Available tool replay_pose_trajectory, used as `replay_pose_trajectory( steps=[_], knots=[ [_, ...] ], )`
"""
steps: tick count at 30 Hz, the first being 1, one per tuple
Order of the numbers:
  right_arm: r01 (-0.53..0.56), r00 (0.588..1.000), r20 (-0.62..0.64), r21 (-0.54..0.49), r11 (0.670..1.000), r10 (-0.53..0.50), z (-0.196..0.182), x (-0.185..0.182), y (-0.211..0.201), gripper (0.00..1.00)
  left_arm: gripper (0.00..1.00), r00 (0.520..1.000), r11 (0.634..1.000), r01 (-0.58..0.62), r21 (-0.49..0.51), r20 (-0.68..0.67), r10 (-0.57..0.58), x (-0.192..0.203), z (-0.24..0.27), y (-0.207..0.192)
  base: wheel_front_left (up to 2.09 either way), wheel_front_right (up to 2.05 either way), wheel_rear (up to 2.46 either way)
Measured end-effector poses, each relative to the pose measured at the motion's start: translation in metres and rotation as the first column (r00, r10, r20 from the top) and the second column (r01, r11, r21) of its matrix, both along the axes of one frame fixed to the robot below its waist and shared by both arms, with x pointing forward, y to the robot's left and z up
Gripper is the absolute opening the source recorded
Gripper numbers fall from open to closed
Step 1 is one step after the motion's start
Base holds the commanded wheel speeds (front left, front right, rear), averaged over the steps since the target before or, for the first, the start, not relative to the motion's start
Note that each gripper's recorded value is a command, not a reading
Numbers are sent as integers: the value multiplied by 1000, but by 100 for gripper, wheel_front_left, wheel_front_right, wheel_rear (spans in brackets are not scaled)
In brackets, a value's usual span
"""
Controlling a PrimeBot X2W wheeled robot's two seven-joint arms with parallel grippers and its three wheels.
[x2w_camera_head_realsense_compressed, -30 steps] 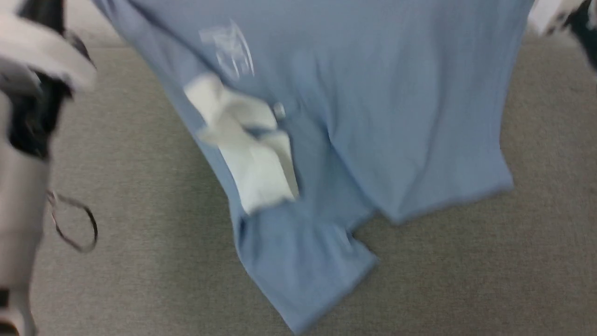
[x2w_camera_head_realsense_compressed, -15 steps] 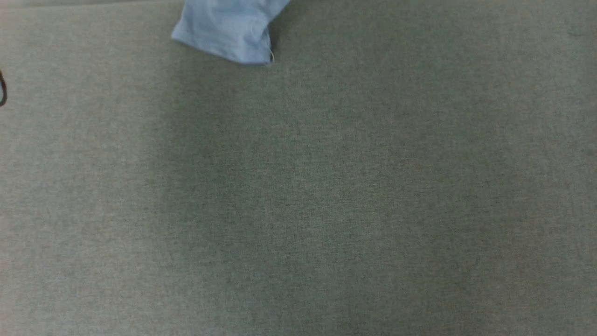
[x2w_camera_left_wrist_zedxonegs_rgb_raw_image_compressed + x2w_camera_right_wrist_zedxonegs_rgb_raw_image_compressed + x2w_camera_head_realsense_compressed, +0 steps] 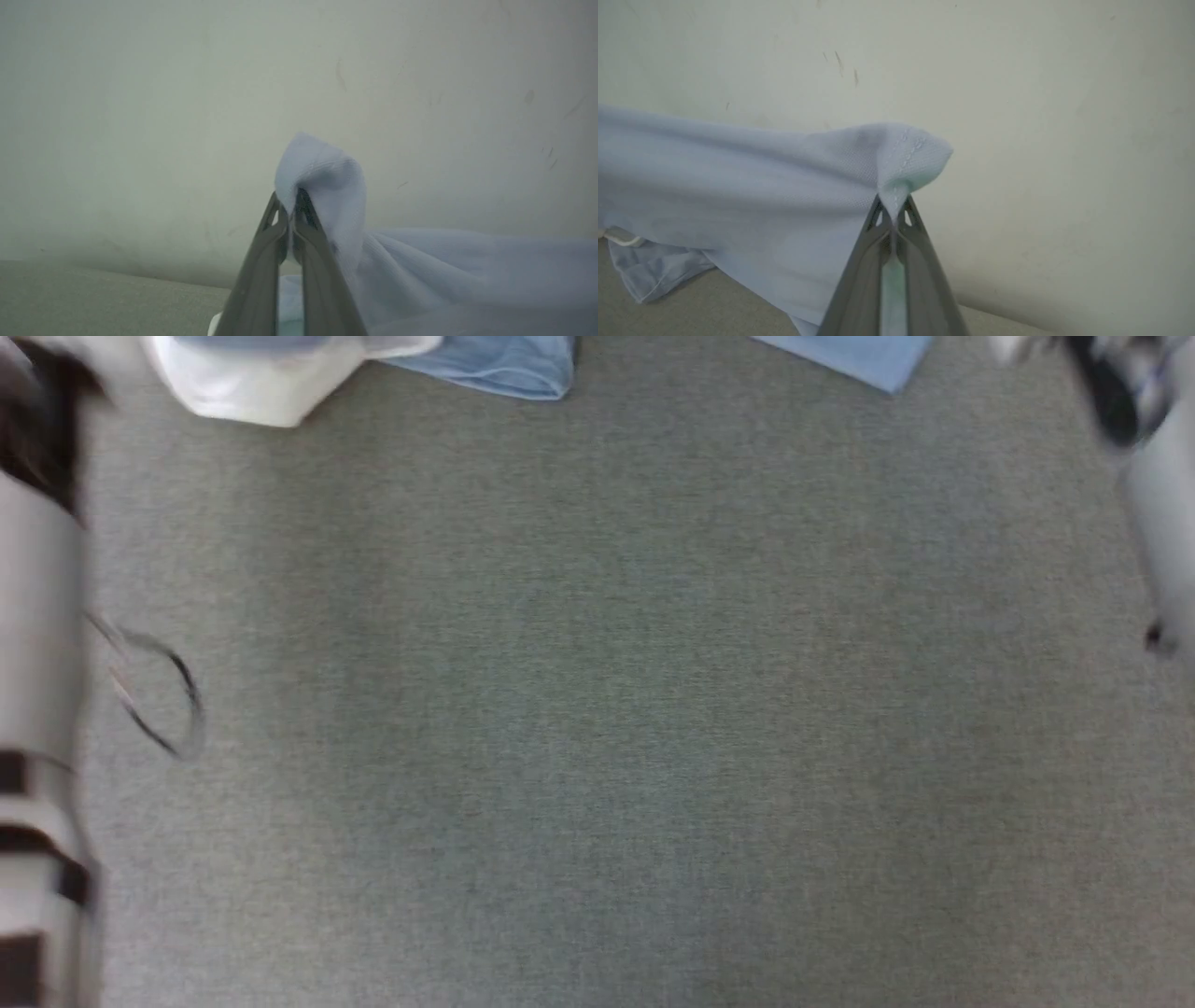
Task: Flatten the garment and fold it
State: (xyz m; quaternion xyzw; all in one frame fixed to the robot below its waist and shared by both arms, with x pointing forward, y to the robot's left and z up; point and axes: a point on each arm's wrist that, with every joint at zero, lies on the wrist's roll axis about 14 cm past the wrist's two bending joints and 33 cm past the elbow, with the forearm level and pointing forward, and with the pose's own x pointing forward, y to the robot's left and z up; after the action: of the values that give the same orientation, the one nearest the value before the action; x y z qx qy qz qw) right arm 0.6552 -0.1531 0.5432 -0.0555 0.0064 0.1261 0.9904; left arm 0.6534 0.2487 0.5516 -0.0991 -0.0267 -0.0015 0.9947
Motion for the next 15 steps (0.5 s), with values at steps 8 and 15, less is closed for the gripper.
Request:
replay_pose_trajectory(
  steps=[8,15],
  knots=[
    [-52,980,-187,63,997,63,-85,-70,18,0,0,980,998,-11,-67,-197,-3,-84,-90,-3,0,0,0],
    [-67,962,-255,117,991,95,-111,-146,13,0,0,963,990,-45,-137,-268,7,-176,-125,2,0,0,0]
  ],
)
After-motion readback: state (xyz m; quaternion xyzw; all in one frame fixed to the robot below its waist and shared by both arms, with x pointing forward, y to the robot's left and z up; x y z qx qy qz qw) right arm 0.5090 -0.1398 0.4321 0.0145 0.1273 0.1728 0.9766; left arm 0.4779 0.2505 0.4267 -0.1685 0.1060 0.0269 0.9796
